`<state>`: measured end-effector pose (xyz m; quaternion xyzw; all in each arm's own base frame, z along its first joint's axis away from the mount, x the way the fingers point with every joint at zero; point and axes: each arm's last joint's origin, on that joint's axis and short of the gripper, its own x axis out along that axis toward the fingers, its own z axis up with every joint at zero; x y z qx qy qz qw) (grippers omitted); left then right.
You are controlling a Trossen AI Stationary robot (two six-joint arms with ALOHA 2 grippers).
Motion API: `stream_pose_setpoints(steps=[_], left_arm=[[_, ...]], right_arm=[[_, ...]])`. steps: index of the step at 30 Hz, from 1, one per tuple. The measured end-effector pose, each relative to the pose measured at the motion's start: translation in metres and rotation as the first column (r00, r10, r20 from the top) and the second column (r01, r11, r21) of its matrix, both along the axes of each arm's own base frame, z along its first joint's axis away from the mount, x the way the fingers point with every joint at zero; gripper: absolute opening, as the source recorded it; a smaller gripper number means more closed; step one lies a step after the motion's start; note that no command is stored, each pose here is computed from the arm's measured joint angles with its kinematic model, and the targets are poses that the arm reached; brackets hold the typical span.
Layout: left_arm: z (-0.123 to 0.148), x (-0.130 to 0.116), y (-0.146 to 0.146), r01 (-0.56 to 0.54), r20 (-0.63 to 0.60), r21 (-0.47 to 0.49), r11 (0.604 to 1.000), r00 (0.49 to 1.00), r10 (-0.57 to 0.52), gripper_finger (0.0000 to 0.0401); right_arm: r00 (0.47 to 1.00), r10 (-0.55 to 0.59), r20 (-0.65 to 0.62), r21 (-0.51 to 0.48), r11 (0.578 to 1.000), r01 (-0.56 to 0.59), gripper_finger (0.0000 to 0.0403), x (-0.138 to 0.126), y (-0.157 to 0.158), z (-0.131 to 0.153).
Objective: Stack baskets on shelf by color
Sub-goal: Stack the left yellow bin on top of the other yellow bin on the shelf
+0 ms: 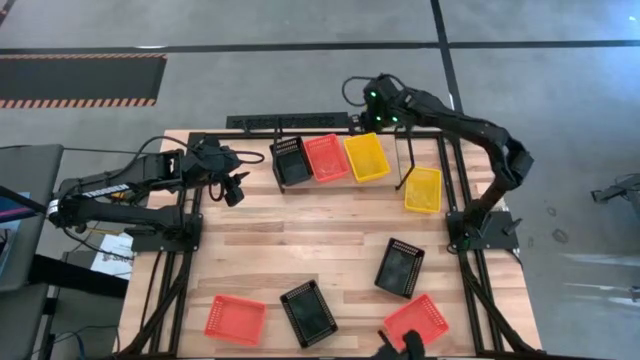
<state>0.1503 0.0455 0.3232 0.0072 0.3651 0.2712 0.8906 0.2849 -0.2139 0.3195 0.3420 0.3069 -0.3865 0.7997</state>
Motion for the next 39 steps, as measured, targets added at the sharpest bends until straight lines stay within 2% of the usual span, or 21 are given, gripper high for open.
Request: stream_pose_setpoints(steps=[4, 9, 13, 17, 21, 24, 30, 39], left_arm=[[0.000, 0.000, 0.000, -0.011, 0.008, -0.009, 1.000, 1.000, 0.012, 0.0146], [0.000, 0.000, 0.000, -0.035, 0.023, -0.025, 0.999, 0.999, 0.035, 0.0146], [0.000, 0.000, 0.000, -0.055, 0.037, -0.044, 0.998, 0.998, 0.057, 0.0146], [0.000, 0.000, 0.001, -0.078, 0.043, -0.043, 0.996, 0.996, 0.080, 0.0146], [0.000, 0.000, 0.001, -0.092, 0.046, -0.042, 0.995, 0.995, 0.094, 0.0146], [0.000, 0.000, 0.001, -0.094, 0.046, -0.040, 0.995, 0.994, 0.096, 0.0146], [0.000, -0.001, 0.001, -0.110, 0.047, -0.032, 0.993, 0.993, 0.111, 0.0146], [0.000, -0.001, 0.001, -0.127, 0.058, -0.043, 0.991, 0.990, 0.129, 0.0146]], right_arm=[[0.987, 0.110, -0.120, 0.000, 0.994, -0.111, 0.0002, 0.018, -0.011, 0.008], [0.892, 0.283, -0.353, 0.123, 0.959, -0.255, 0.0002, 0.038, -0.022, 0.001], [0.839, 0.357, -0.410, 0.160, 0.934, -0.319, 0.0001, 0.052, -0.036, -0.006], [0.835, 0.376, -0.402, 0.130, 0.926, -0.354, 0.0001, 0.066, -0.046, -0.004], [0.847, 0.433, -0.309, 0.120, 0.901, -0.417, 0.0001, 0.077, -0.046, 0.005], [0.818, 0.497, -0.289, 0.167, 0.868, -0.468, 0.0001, 0.084, -0.042, -0.005], [0.743, 0.579, -0.335, 0.245, 0.815, -0.525, 0.0000, 0.095, -0.032, -0.027], [0.725, 0.598, -0.343, 0.256, 0.802, -0.540, 0.0000, 0.099, -0.032, -0.035]])
